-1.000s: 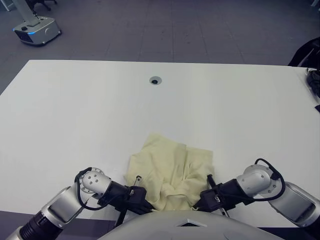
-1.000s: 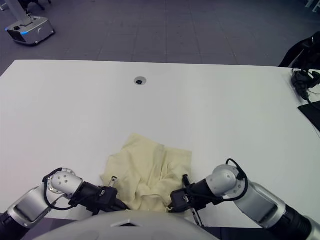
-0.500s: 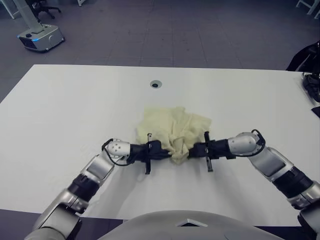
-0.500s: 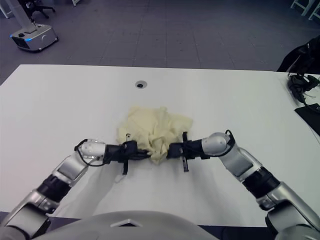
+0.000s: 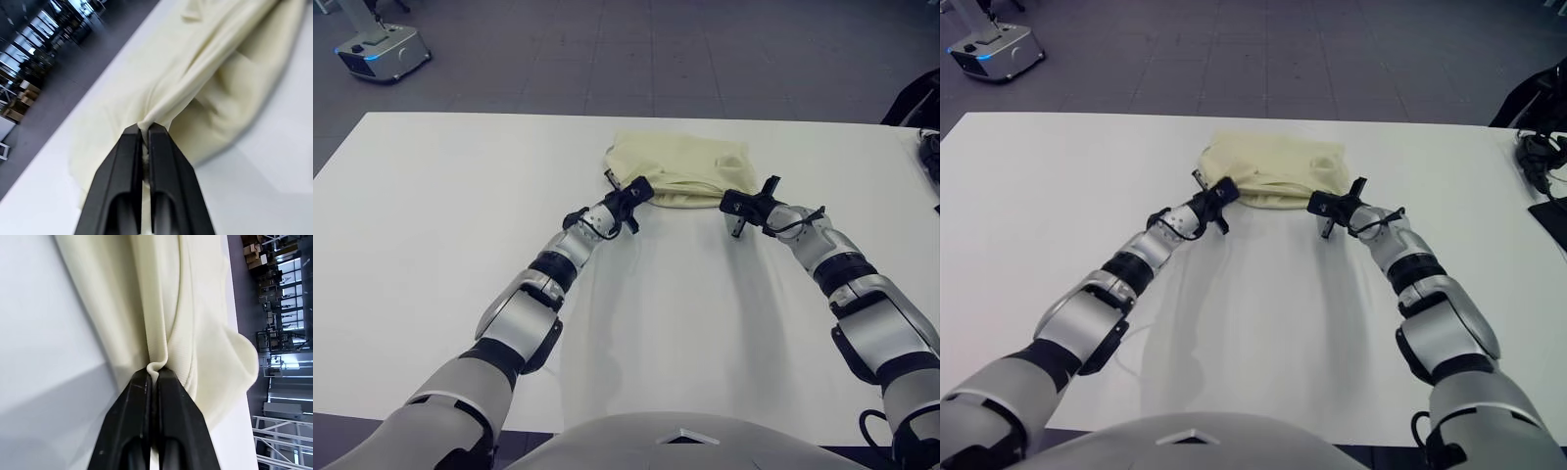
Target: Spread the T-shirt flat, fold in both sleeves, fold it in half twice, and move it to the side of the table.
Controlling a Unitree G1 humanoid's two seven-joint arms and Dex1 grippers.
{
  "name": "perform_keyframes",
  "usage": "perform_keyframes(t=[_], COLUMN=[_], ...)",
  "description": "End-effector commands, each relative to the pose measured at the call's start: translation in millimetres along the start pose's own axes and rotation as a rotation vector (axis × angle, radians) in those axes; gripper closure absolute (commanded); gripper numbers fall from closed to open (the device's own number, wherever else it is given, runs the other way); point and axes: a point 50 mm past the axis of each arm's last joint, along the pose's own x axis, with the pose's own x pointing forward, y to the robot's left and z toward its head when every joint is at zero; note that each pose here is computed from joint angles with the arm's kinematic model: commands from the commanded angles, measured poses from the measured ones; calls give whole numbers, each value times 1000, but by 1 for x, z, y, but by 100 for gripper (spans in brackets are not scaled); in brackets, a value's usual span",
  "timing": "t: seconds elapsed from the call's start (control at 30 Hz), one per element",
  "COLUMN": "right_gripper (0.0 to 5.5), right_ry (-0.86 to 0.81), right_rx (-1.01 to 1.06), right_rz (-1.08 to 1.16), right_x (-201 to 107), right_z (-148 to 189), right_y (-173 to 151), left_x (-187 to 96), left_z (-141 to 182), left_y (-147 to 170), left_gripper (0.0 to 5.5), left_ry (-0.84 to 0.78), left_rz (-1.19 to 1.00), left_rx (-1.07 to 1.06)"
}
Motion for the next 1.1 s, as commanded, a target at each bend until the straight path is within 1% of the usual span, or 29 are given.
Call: perform_keyframes(t=[0.03, 0.13, 0.23, 0.3, 0.37, 0.4, 0.47, 0.57, 0.6, 0.67, 0.73, 0.83, 0.9, 1.0, 1.1], right_gripper=[550, 550, 550, 550, 550, 550, 550, 550, 550, 550, 550, 550, 550, 550, 550], right_ry=[-128, -232, -282, -294, -285, -269, -227, -171, -150, -135, -135, -130, -132, -115, -132], right_rx=[24, -54, -167, -228, -295, -321, -366, -357, -343, -335, -313, -227, -206, -207, -195], right_rz=[-116, -121, -98, -103, -65, 0, 189, 506, 596, 721, 803, 856, 910, 948, 957], right_x=[-15, -43, -81, -109, -142, -158, -186, -216, -223, -227, -226, -224, -220, -214, -213], right_z=[12, 26, 37, 43, 45, 43, 36, 26, 23, 20, 18, 19, 18, 14, 17], right_y=[-38, -57, -67, -76, -79, -74, -50, 1, 19, 41, 60, 83, 97, 108, 113], left_x=[-3, -18, -45, -69, -104, -122, -160, -221, -232, -245, -253, -249, -251, -254, -256], left_z=[22, 37, 46, 49, 48, 46, 39, 11, 2, -10, -16, -21, -22, -23, -22], left_y=[27, 44, 57, 59, 57, 56, 49, 22, 13, -6, -26, -39, -49, -62, -72], left_gripper=[550, 550, 550, 550, 550, 550, 550, 550, 550, 550, 550, 550, 550, 550, 550], left_ry=[-137, -240, -287, -287, -263, -241, -180, -29, 17, 93, 114, 103, 104, 114, 112], left_rz=[29, -17, -88, -193, -348, -418, -580, -948, -1001, -1047, -1093, -1042, -1033, -1045, -1064], left_rx=[5, 54, 112, 153, 231, 267, 332, 399, 404, 387, 353, 284, 251, 231, 209])
